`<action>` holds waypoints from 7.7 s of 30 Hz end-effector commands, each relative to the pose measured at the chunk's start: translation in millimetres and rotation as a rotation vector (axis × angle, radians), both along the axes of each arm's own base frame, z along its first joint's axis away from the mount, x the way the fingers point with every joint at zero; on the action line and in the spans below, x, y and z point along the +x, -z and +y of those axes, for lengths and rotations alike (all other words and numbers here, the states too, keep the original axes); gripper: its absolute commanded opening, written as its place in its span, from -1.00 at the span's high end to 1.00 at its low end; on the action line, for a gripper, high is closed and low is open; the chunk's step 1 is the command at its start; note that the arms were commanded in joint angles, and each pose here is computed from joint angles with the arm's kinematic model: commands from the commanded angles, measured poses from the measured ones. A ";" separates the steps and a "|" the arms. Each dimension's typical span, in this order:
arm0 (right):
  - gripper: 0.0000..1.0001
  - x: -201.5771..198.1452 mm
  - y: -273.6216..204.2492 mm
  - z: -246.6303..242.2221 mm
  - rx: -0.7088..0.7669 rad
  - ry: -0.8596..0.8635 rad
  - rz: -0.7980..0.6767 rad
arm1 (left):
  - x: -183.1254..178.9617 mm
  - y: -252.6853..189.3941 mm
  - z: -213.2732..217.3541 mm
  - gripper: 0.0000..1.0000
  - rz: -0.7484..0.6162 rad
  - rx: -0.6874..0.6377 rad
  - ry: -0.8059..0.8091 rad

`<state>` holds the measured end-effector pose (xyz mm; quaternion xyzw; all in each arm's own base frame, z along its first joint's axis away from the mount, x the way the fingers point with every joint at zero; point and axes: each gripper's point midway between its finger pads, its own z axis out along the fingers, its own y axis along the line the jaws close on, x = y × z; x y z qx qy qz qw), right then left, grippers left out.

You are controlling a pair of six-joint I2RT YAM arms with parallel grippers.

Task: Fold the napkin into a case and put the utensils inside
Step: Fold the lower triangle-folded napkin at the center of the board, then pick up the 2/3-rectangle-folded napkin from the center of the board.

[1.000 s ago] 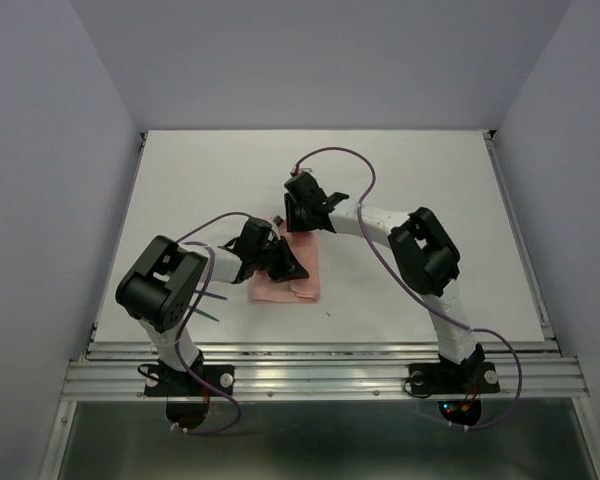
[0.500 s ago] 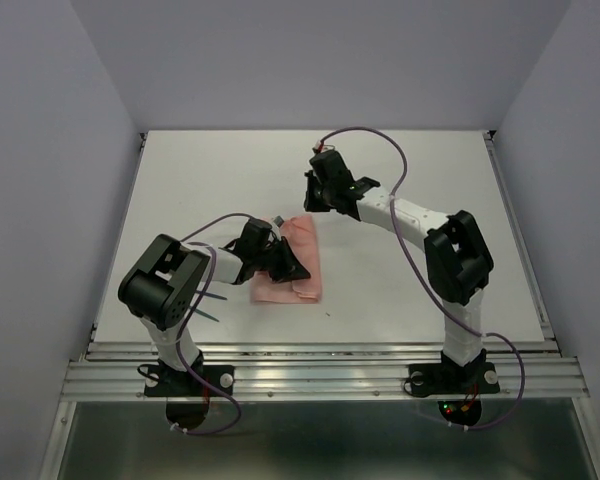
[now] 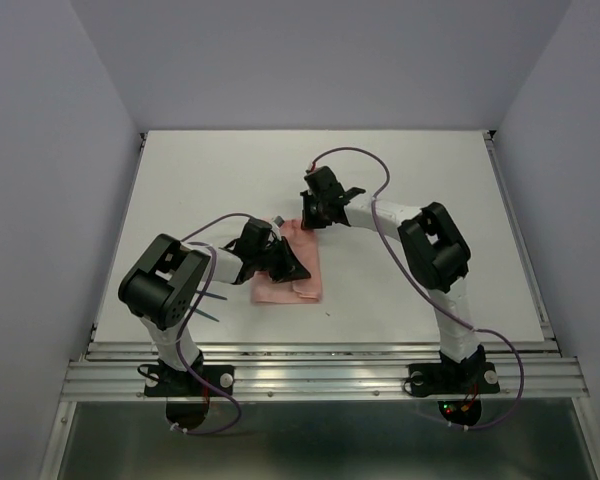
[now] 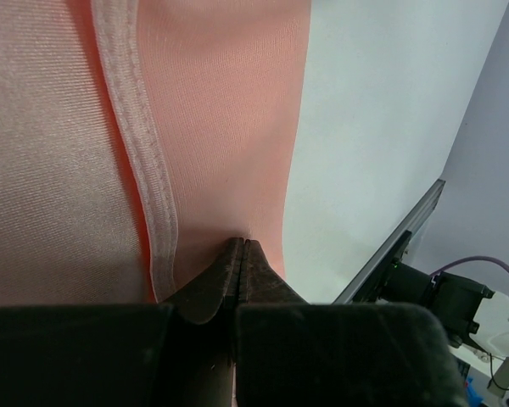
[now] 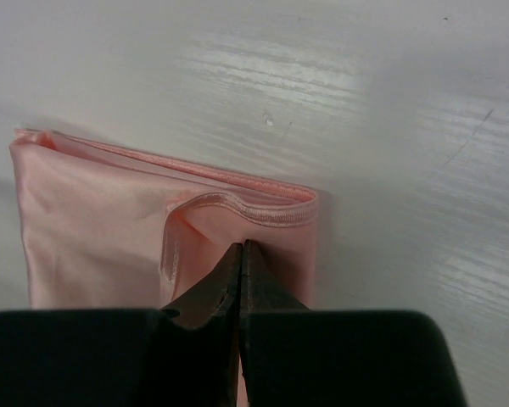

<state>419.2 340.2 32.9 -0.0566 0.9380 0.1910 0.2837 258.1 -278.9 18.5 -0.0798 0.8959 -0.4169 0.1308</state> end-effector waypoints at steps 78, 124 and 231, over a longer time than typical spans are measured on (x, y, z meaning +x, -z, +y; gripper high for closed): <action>0.99 0.5 -4.3 8.9 0.041 -0.028 -0.009 | 156.7 -29.9 33.3 1.00 -0.138 0.243 -0.221; 0.95 -111.8 -44.5 10.2 0.190 -0.119 0.014 | 157.4 -9.7 55.8 1.00 -0.126 0.355 -0.216; 0.85 27.6 -24.8 11.8 -0.006 -0.023 -0.133 | 83.0 10.2 160.2 0.14 -0.018 0.666 -0.345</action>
